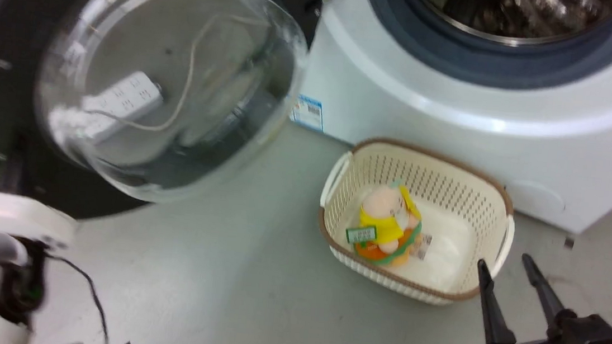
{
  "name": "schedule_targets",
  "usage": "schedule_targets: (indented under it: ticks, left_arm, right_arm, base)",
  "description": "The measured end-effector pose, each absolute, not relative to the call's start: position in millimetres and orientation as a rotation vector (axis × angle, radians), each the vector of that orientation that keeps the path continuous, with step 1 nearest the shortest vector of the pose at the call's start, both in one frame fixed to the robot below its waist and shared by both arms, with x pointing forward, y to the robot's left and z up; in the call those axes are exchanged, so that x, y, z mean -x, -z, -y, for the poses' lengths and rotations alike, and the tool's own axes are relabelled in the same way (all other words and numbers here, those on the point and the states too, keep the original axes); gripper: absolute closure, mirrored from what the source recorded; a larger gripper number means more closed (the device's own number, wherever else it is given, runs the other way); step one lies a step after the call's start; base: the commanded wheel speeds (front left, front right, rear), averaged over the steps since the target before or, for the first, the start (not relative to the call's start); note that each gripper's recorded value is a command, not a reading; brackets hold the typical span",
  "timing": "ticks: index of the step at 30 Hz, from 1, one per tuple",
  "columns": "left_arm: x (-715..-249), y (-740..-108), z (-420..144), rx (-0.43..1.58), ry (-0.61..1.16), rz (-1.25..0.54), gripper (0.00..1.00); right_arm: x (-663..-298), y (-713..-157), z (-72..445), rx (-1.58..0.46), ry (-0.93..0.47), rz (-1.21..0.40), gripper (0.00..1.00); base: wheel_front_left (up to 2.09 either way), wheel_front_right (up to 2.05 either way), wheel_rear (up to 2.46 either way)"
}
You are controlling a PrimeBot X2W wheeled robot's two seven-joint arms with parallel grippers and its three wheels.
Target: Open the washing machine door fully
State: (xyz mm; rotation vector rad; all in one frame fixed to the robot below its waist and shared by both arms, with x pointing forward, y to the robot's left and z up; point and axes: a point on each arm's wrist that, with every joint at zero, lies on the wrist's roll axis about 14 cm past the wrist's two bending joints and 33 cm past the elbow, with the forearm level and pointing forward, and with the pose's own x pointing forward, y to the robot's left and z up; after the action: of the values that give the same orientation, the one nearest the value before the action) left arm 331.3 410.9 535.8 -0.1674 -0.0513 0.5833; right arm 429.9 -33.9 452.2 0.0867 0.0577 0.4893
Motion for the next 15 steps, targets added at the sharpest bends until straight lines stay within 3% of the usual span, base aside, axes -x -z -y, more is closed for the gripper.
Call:
schedule_targets:
  ticks: [15]
  left_arm:
    - [-355, -534, -478, 0.131, -0.702, 0.055, 1.00]
  right_arm:
    - [-447, -425, 59, -0.065, -0.427, -0.117, 0.00]
  base:
    - [0.00, 0.00, 0.00]
